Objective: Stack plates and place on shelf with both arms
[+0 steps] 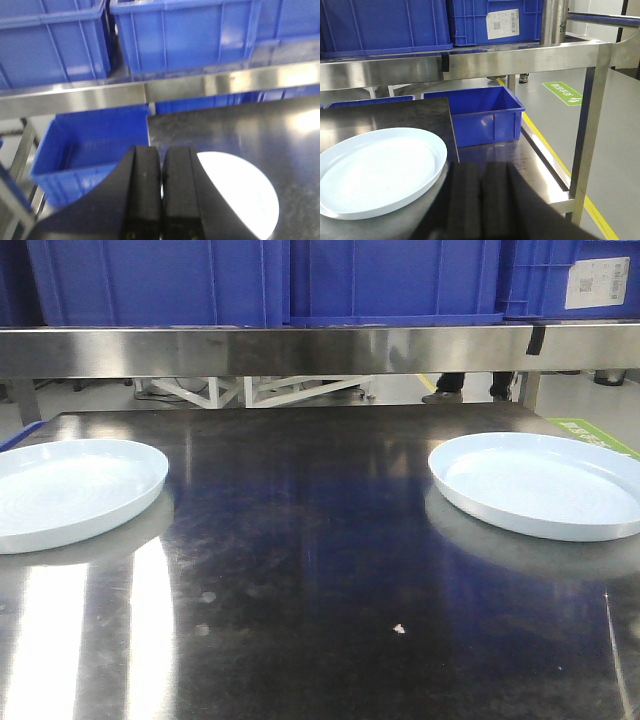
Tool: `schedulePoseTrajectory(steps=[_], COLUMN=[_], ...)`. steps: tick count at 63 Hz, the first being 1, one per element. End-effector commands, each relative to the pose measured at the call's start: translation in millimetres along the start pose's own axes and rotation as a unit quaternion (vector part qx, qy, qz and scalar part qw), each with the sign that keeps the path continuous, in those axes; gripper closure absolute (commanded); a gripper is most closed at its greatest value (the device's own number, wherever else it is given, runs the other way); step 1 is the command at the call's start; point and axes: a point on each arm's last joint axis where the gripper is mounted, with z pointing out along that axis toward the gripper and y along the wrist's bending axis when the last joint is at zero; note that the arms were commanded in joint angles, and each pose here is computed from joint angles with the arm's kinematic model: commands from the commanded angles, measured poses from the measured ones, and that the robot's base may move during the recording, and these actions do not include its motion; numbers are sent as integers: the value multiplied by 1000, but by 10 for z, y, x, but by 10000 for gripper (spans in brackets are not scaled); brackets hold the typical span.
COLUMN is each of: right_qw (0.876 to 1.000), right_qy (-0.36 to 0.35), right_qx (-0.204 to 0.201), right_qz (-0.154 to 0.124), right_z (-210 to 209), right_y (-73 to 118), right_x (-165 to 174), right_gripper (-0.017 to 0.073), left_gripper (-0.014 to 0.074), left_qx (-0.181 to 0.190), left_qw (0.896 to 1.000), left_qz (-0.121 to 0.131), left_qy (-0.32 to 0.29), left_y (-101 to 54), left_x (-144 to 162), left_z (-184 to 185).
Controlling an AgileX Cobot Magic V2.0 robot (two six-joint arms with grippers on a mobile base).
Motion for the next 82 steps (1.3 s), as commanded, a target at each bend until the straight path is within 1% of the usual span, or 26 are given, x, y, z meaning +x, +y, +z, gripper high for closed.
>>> schedulePoseTrajectory(steps=[1, 7, 15, 28, 33, 48, 68, 76, 82], right_qw=[999, 999, 999, 999, 999, 999, 999, 999, 999], right_qy=[-53, -53, -53, -53, -53, -53, -53, -53, -53], right_qx=[-5, -5, -5, -5, -5, -5, -5, -5, -5], right_qz=[-7, -7, -7, -7, -7, -7, -7, -7, -7], right_z=[-14, -14, -14, -14, -14, -14, -14, -14, -14], right_y=[14, 14, 14, 14, 14, 14, 14, 14, 14], right_x=[-132, -132, -132, -132, -132, -132, -132, -132, -132], right_gripper=[511, 511, 511, 511, 511, 511, 511, 511, 511], left_gripper=[505, 505, 505, 505, 505, 505, 505, 505, 505], left_qx=[-2, 11, 28, 29, 37, 33, 38, 38, 49], left_qw=[1000, 1000, 1000, 1000, 999, 999, 998, 998, 998], left_qz=[2, 3, 8, 9, -4, 2, -2, -2, -21], left_qy=[-1, 17, 5, 2, 4, 2, -45, -46, -38], left_y=[4, -38, -94, -95, -110, -103, -113, -113, -131], left_x=[-254, -301, -337, -342, -339, -342, -428, -430, -417], left_z=[106, 244, 338, 338, 337, 337, 333, 333, 333])
